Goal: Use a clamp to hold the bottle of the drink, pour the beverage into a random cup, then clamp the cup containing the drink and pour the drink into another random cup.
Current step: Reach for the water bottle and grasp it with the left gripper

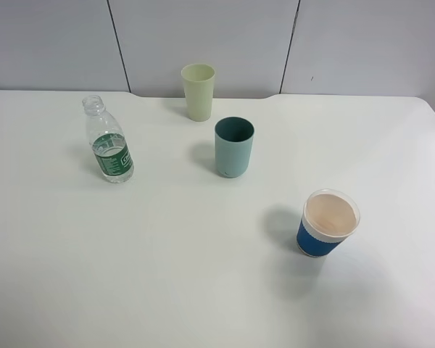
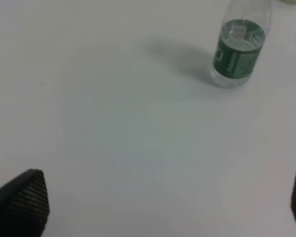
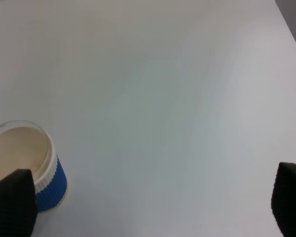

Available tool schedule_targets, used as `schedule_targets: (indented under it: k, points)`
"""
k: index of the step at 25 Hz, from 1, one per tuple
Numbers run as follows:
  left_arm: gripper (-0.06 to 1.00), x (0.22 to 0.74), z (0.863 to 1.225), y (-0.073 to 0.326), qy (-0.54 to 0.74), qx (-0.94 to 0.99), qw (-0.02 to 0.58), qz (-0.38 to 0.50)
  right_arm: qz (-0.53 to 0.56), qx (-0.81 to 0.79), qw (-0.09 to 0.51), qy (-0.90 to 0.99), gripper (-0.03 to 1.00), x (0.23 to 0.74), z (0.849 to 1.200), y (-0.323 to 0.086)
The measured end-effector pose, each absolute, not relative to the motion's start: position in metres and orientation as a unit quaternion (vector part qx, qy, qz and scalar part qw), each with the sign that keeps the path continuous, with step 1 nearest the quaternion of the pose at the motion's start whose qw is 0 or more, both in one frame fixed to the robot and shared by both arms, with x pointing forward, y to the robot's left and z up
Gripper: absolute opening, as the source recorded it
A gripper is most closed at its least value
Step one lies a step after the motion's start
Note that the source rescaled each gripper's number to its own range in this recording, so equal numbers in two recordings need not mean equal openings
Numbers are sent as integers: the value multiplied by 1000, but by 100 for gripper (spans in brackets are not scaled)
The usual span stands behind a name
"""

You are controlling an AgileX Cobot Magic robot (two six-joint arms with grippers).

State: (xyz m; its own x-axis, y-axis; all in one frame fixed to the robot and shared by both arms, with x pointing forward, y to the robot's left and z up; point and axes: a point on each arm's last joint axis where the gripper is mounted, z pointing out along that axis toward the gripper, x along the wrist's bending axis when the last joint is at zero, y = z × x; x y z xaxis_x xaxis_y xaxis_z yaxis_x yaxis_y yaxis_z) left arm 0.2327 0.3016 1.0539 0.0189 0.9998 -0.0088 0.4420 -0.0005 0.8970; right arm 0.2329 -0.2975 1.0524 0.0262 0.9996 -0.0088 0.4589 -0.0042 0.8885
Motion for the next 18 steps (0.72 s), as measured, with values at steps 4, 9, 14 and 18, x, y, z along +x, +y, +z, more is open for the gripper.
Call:
schedule_targets:
  k: [4, 9, 14, 18]
  points:
    - [100, 233, 1054, 302, 596, 604, 380, 367, 360, 610, 375, 598, 83, 233, 1052, -297]
    - [100, 233, 1054, 302, 596, 604, 380, 367, 360, 610, 375, 598, 83, 233, 1052, -297]
    - [100, 233, 1054, 302, 596, 604, 380, 367, 360, 610, 375, 598, 83, 233, 1052, -297]
    - [100, 233, 1054, 302, 596, 604, 380, 367, 360, 610, 375, 598, 83, 233, 1052, -297]
